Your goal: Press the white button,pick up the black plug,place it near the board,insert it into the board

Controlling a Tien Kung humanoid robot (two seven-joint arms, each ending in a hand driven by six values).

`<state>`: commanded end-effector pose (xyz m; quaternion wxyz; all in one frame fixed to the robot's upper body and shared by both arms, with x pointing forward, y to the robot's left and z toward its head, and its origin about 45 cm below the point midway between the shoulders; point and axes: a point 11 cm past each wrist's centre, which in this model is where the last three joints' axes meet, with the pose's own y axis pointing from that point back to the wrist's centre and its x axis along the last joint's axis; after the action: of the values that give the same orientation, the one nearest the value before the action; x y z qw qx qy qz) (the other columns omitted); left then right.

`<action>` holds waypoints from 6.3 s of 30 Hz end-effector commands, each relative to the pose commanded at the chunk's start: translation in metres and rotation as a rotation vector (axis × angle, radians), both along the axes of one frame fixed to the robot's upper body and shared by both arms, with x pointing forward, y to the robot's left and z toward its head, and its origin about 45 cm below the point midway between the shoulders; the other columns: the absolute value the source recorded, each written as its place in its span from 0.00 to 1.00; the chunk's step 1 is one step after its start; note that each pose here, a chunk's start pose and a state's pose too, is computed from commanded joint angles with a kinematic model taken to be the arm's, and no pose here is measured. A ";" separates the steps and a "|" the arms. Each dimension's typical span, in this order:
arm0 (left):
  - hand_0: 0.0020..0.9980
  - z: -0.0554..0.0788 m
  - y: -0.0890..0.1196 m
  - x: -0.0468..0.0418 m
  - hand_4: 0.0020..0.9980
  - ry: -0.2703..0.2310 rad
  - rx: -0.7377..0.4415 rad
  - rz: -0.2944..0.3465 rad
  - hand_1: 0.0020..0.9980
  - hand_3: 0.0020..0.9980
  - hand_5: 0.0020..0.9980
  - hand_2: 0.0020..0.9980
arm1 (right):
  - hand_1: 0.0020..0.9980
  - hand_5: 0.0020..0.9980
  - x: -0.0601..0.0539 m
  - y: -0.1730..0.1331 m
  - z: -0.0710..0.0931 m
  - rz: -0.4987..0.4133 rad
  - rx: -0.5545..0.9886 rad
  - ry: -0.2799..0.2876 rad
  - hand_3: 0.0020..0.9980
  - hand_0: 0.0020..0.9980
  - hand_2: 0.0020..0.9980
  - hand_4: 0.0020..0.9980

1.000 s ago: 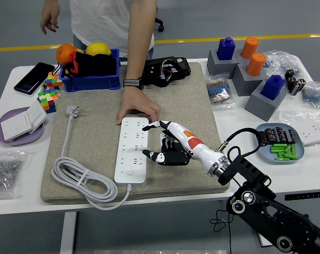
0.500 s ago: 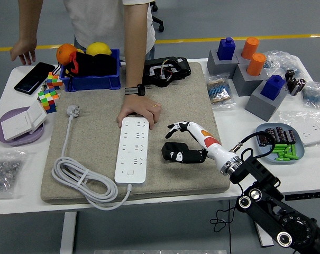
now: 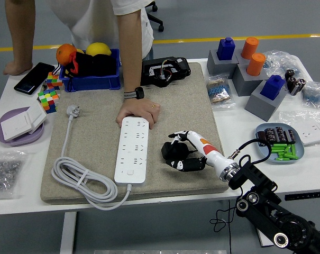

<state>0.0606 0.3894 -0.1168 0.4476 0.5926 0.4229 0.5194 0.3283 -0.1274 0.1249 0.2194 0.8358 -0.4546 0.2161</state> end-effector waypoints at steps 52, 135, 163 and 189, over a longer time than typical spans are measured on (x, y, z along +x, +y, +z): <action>0.65 0.000 -0.003 0.0071 0.52 -0.014 -0.006 0.005 0.64 0.68 0.10 0.63 | 0.45 0.00 0.006 -0.011 -0.010 -0.016 -0.029 -0.034 0.43 0.40 0.47 0.78; 0.65 0.002 0.005 0.0027 0.52 -0.010 0.007 0.013 0.64 0.68 0.11 0.63 | 0.47 0.00 -0.002 0.069 0.031 0.161 -0.118 -0.133 0.53 0.44 0.50 0.82; 0.65 0.002 0.005 0.0058 0.52 -0.011 0.008 0.007 0.64 0.67 0.10 0.63 | 0.46 0.00 -0.008 0.074 0.028 0.182 -0.152 -0.159 0.53 0.42 0.50 0.82; 0.65 0.003 0.007 0.0048 0.52 -0.006 0.010 0.005 0.64 0.67 0.10 0.63 | 0.46 0.00 -0.002 0.071 0.032 0.171 -0.163 -0.178 0.52 0.42 0.50 0.82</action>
<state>0.0654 0.3964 -0.1140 0.4445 0.5924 0.4203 0.5243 0.3266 -0.0566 0.1568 0.2260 0.8285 -0.3803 0.3433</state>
